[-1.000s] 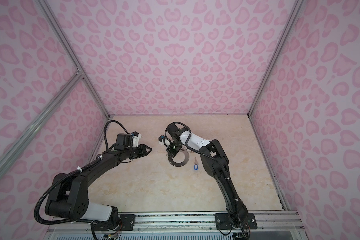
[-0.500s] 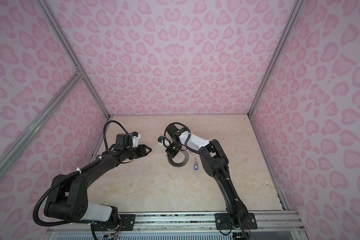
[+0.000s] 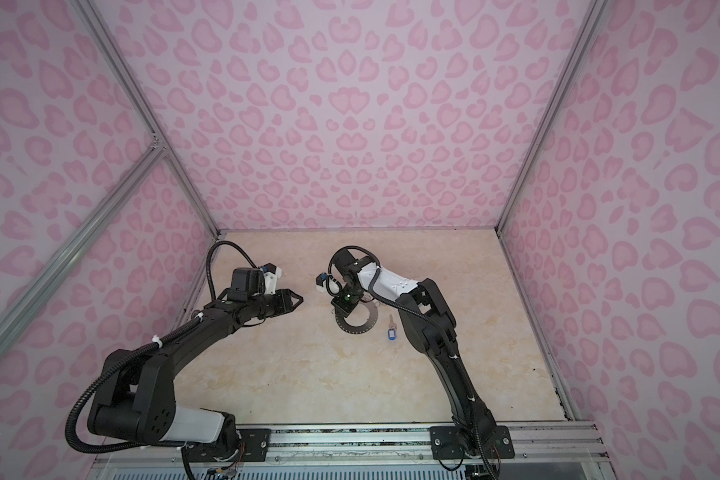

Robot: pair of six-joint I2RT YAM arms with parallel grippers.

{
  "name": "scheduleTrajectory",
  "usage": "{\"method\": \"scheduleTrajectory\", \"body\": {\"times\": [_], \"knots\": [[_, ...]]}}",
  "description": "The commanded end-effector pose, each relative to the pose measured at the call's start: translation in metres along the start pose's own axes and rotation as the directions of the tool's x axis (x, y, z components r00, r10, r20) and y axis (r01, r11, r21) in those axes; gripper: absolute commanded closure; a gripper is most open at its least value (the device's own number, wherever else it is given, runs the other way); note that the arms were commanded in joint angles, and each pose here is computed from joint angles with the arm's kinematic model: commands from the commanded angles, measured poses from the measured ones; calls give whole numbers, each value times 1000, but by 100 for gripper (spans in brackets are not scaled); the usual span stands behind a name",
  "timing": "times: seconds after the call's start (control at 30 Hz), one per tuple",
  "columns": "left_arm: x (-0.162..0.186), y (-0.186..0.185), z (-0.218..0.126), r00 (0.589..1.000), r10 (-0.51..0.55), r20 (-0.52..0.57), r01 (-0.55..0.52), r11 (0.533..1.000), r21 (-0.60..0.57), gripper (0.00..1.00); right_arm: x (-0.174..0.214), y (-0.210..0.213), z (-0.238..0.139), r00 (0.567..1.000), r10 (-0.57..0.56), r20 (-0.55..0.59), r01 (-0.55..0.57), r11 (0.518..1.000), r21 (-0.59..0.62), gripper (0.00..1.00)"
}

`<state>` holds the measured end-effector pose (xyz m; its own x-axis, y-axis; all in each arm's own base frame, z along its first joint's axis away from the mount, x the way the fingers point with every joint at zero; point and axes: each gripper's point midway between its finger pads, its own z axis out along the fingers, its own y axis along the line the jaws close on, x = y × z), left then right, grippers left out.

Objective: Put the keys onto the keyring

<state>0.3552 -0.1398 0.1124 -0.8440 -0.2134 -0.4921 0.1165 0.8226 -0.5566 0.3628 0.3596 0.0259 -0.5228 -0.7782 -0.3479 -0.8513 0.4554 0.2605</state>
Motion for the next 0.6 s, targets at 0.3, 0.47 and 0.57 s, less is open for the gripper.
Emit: {"method": "scheduleTrajectory", "body": {"times": [0.3, 0.47, 0.57], "knots": [[-27, -37, -35, 977, 157, 143, -169, 983, 77, 55, -4, 19, -55, 980, -181, 78, 180, 983, 25, 100], [-43, -73, -72, 914, 308, 263, -343, 934, 96, 60, 0, 44, -109, 919, -345, 189, 337, 939, 74, 100], [-44, -105, -98, 842, 412, 349, -475, 873, 114, 62, 5, 60, -137, 860, -444, 252, 426, 896, 124, 100]]}}
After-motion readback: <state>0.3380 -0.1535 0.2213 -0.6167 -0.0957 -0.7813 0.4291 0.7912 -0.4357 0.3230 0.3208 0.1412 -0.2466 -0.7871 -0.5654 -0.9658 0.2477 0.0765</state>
